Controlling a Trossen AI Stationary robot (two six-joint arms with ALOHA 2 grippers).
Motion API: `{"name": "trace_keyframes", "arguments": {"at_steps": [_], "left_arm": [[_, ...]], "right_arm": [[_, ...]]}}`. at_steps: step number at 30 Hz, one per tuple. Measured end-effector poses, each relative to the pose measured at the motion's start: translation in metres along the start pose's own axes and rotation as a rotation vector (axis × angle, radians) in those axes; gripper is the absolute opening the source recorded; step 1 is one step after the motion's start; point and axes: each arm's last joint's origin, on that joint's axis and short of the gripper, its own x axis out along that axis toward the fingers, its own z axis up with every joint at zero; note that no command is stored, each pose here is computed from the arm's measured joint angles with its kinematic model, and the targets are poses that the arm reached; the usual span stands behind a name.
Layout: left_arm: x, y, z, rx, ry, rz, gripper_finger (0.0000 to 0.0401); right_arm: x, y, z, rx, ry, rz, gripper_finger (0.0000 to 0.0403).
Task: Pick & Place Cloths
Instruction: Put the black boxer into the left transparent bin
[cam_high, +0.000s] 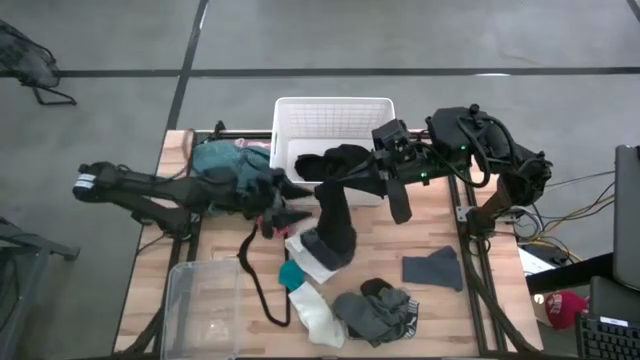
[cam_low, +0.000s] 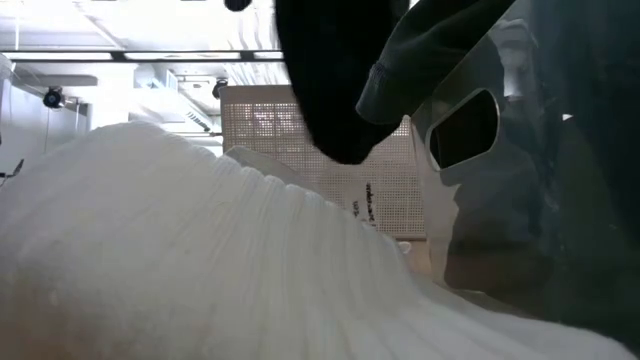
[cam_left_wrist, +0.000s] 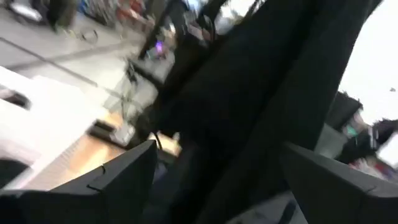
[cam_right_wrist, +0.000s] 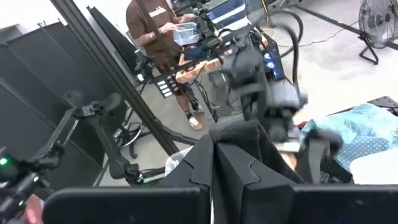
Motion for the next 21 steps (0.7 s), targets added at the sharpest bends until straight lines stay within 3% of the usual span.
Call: {"name": "trace_keyframes", "arguments": {"at_steps": [4, 10, 21], "left_arm": [[0.020, -0.009, -0.007, 0.016, 0.055, -0.075, 0.0339], [0.050, -0.013, -0.024, 0.044, 0.114, -0.066, 0.0337], [0.082, -0.008, -0.028, 0.055, 0.021, 0.150, 0.0337]], "right_arm": [[0.002, 0.000, 0.000, -0.003, -0.007, 0.003, 0.0008], [0.006, 0.000, -0.001, -0.003, -0.001, 0.001, 0.0008], [0.008, 0.001, 0.001, -0.008, -0.020, 0.022, 0.0008]]}}
